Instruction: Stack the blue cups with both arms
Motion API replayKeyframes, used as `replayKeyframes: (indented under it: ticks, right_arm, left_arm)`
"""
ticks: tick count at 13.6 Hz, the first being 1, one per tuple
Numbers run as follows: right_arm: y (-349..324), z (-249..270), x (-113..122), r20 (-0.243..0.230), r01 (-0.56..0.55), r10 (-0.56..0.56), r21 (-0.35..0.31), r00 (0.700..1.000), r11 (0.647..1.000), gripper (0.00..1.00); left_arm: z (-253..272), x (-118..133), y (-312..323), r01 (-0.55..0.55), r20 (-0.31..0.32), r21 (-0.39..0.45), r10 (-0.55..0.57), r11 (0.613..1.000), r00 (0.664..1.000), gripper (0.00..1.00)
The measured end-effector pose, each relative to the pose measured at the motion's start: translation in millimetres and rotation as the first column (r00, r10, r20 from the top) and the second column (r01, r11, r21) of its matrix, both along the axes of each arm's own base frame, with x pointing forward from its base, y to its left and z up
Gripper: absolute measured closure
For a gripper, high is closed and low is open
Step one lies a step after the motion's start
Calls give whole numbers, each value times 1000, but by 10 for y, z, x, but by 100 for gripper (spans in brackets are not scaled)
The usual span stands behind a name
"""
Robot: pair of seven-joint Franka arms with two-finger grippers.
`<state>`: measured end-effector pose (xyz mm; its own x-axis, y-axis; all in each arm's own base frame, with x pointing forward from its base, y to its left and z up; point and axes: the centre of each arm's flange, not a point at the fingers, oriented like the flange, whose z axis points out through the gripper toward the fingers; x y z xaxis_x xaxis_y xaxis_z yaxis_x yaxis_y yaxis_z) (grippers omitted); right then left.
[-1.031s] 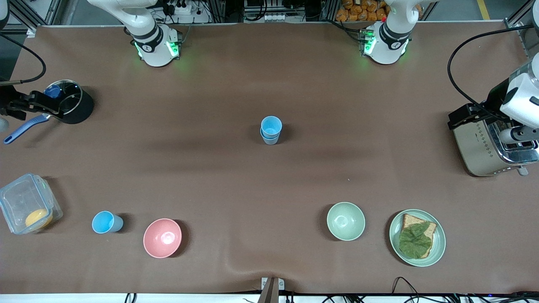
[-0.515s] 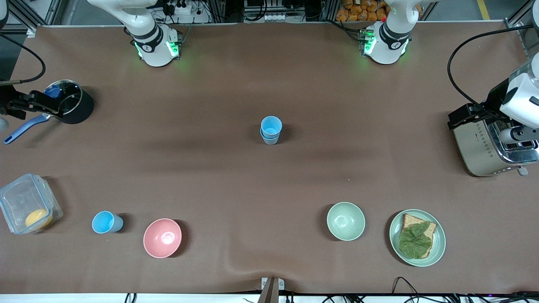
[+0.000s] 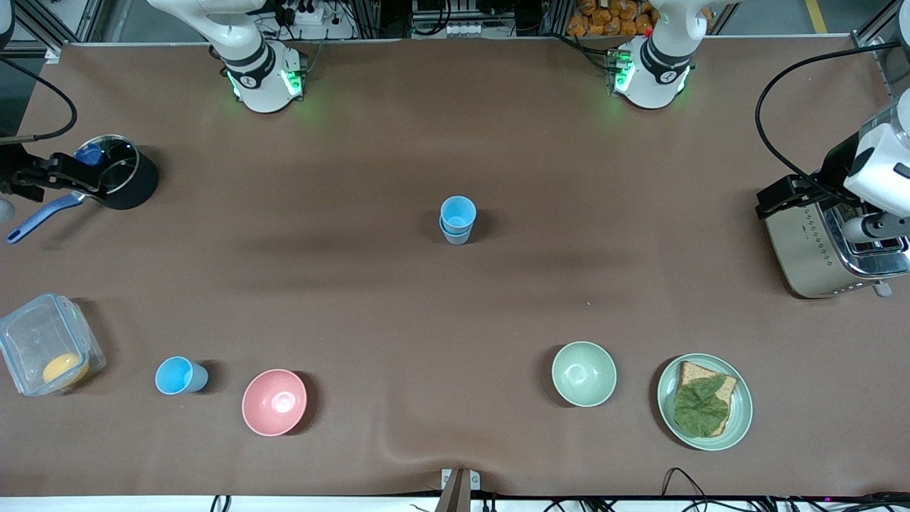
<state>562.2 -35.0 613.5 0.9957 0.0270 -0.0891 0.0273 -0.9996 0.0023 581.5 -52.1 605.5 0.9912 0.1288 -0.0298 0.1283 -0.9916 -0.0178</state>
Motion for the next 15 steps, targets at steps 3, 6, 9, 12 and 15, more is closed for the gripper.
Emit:
replayKeyframes:
  ticks: [3,6,9,12,15]
  right_arm:
    - [0,-5,-7,-6,0,0,0,1000,1000,0]
    - [0,-6,-9,-7,0,0,0,1000,1000,0]
    - [0,-9,-10,-9,0,0,1,1000,1000,0]
    - [1,-12,-11,-10,0,0,1,1000,1000,0]
    - [1,-17,-12,-12,0,0,1,1000,1000,0]
  left_arm:
    - [1,0,0,0,0,0,0,1000,1000,0]
    - [129,8,7,14,27,-3,-14,1000,1000,0]
    - [231,14,40,36,48,-4,-36,999,998,0]
    - [231,15,48,36,49,-4,-36,999,998,0]
    - [231,15,47,37,49,-4,-37,999,998,0]
